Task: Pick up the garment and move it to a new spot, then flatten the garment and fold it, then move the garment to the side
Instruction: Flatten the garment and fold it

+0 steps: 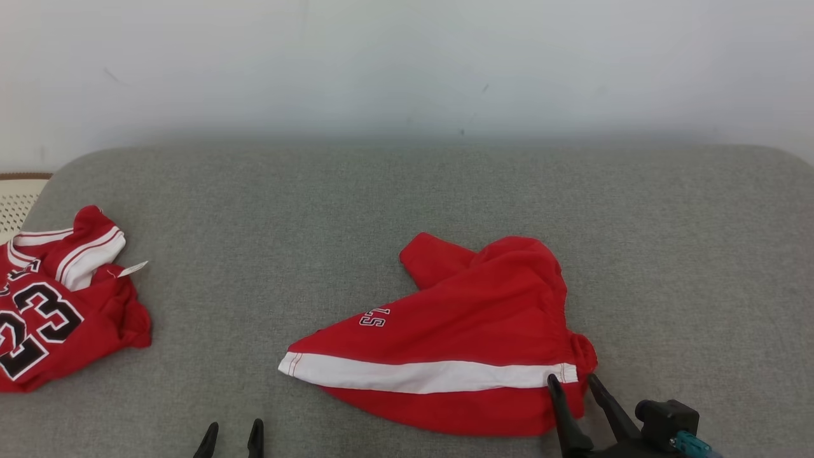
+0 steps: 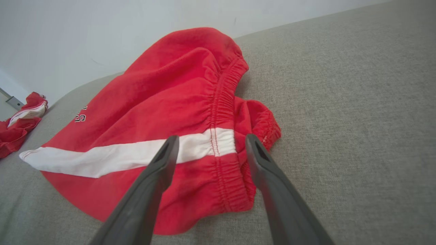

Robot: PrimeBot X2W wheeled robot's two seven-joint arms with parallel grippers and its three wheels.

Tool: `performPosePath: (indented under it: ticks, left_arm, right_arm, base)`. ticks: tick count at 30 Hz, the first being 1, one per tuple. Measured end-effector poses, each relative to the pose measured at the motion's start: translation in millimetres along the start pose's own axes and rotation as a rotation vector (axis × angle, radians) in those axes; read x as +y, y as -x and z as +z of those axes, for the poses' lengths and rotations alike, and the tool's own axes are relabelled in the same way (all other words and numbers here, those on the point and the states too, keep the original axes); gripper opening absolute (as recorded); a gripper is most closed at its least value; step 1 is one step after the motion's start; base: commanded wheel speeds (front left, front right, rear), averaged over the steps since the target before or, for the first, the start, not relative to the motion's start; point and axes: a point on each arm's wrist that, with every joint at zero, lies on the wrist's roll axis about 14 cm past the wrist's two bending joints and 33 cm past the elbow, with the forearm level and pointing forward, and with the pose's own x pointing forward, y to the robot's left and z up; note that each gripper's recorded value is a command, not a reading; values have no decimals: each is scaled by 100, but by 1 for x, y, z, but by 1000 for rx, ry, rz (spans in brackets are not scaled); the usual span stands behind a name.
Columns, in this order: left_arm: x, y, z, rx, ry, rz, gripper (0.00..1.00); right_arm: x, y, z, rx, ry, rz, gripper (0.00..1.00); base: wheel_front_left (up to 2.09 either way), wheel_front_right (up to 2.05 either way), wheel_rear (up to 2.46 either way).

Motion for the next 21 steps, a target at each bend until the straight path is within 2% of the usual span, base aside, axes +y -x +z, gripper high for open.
performPosePath:
  ticks: [19,20,21]
  left_arm:
    - [15,0,-5,14,-5,54,100]
    - [15,0,-5,14,-5,54,100]
    - [15,0,-5,14,-5,54,100]
  right_arm:
    - [10,-17,-21,84,-61,53,100]
    - [12,-16,-21,85,-63,59,100]
    - [13,-16,-22,88,-65,65,94]
  base:
    - [0,0,0]
    - [0,0,0]
    - [0,0,0]
